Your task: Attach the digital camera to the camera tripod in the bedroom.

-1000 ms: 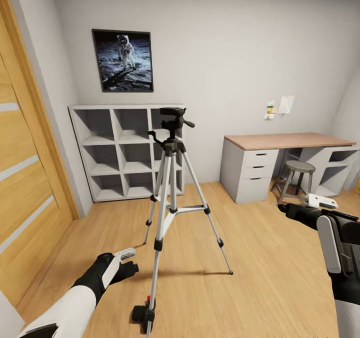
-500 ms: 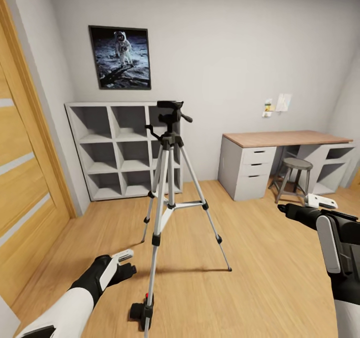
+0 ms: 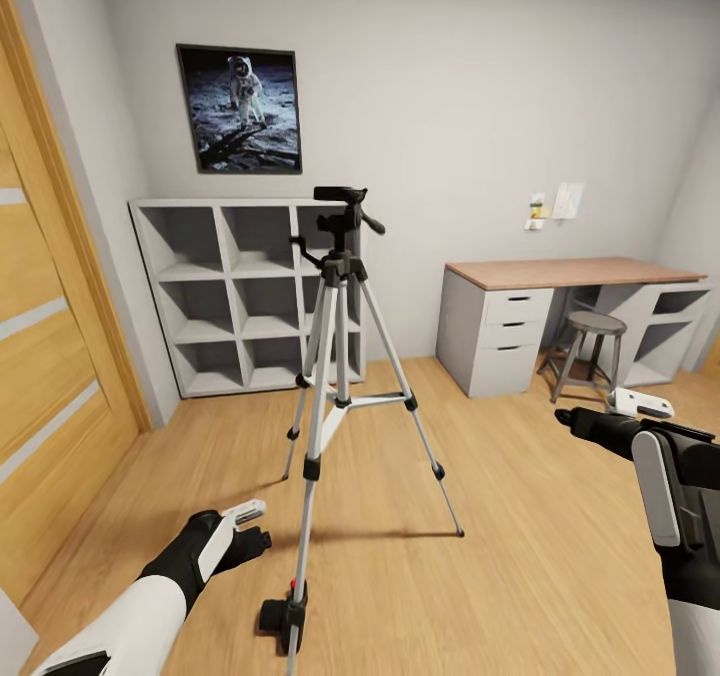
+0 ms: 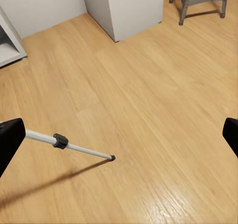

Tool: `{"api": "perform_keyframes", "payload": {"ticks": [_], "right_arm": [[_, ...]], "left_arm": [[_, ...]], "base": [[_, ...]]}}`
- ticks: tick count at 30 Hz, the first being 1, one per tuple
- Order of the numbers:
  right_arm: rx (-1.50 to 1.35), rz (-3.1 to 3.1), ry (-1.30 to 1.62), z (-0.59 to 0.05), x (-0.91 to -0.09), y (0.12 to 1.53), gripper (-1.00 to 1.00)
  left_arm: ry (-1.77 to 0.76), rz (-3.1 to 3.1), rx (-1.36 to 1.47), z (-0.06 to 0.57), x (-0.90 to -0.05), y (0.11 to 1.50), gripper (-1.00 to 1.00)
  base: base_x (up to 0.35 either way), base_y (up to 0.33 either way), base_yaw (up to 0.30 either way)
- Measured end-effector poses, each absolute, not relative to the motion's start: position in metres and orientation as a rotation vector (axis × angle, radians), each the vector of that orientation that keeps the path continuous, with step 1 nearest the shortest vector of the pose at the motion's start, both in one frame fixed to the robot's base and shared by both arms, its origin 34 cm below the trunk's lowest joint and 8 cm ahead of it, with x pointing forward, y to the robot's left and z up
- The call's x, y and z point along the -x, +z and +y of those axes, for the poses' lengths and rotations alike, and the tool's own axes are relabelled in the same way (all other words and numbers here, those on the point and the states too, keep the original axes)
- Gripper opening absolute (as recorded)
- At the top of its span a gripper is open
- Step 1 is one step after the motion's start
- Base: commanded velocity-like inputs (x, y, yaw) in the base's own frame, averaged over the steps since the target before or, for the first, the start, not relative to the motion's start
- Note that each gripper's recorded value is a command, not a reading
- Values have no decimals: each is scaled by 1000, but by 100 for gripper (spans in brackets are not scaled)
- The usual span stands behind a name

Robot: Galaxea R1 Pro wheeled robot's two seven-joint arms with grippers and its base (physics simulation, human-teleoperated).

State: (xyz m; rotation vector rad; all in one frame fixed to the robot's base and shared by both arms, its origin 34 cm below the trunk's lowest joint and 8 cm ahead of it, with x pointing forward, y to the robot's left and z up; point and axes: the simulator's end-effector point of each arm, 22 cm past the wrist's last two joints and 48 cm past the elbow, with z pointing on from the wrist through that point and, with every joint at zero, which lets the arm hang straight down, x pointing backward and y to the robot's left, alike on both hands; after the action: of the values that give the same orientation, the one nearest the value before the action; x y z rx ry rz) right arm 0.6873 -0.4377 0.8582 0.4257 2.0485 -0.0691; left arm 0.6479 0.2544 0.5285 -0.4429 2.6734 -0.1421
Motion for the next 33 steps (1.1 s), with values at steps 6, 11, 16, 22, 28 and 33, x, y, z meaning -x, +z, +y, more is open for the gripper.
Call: {"api": "perform_keyframes", "payload": {"ticks": [6,11,16,22,28,33], "right_arm": [[-426,2049,-68,-437,-685,846,100],[-426,2049,-67,-437,-684,836,100],[-426,2048,-67,-437,-682,825,100],[-424,2044,-70,-438,-679,815,100],[-413,2040,-76,-436,-671,802,100],[-391,2044,-79,-431,-669,790,100]], "left_arm": [[-142,2674,443,255,-646,516,100],[-141,2674,443,255,-644,506,100],[-145,2673,443,254,-643,496,100],[-165,2673,436,253,-644,487,100],[-145,2672,440,273,-651,486,100],[-130,2677,453,287,-650,477,100]], "base": [[0,0,0],[0,0,0],[0,0,0],[0,0,0],[0,0,0],[0,0,0]]}}
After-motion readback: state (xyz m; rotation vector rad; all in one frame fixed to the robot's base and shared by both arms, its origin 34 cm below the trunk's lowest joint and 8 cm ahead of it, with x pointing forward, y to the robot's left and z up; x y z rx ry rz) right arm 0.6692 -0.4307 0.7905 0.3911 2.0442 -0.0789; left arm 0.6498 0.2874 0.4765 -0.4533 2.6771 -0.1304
